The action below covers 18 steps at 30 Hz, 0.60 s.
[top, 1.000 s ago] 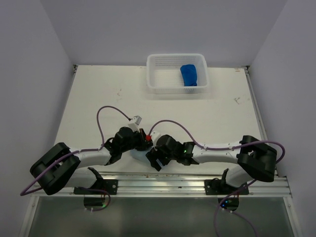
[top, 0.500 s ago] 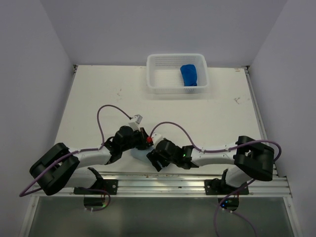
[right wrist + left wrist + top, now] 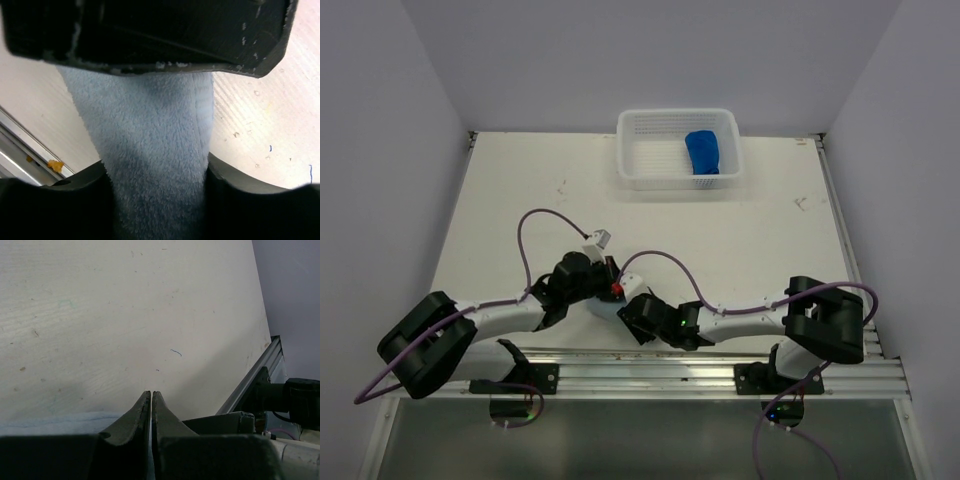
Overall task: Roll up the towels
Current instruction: Place the rolled towel into the container
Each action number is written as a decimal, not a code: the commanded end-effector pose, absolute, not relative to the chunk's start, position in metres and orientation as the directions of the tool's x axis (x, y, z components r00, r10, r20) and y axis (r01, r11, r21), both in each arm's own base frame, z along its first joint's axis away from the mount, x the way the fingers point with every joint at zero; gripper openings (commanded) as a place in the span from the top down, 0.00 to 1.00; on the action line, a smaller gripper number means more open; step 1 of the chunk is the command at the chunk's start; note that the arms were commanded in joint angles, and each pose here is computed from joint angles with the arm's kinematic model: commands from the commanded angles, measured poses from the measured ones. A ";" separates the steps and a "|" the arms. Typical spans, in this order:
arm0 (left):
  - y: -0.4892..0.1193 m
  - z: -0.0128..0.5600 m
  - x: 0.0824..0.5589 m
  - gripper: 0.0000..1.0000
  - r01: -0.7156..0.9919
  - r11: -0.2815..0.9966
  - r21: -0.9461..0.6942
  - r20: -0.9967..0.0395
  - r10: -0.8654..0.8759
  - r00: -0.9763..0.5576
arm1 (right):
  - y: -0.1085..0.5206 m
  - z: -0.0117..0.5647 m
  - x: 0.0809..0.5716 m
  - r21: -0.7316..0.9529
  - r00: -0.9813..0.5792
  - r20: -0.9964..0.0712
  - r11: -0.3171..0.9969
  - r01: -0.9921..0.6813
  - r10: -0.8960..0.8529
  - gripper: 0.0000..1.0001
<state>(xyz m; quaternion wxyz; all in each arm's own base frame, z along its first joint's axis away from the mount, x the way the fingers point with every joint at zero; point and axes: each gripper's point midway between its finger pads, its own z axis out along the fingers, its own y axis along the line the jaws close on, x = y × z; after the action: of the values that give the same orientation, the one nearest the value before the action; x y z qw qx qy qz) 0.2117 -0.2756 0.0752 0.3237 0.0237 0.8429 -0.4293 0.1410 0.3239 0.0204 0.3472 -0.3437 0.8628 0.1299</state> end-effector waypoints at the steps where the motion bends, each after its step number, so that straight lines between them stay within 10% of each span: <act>1: -0.283 0.099 0.221 0.92 0.375 0.607 -0.701 -0.609 -0.235 -0.757 | 0.319 0.025 0.153 -0.057 -0.529 -0.703 0.779 -0.625 -0.476 0.53; 18: -0.243 0.136 0.267 0.90 0.369 0.664 -0.650 -0.672 -0.275 -0.688 | 0.316 0.028 0.155 -0.094 -0.525 -0.706 0.798 -0.596 -0.475 0.83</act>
<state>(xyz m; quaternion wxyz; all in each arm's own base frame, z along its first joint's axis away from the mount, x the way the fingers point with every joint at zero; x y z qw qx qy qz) 0.2514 -0.2496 0.1065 0.3590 0.0118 0.8381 -0.4105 0.1494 0.3171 0.0242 0.3669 -0.3190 0.8681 0.1002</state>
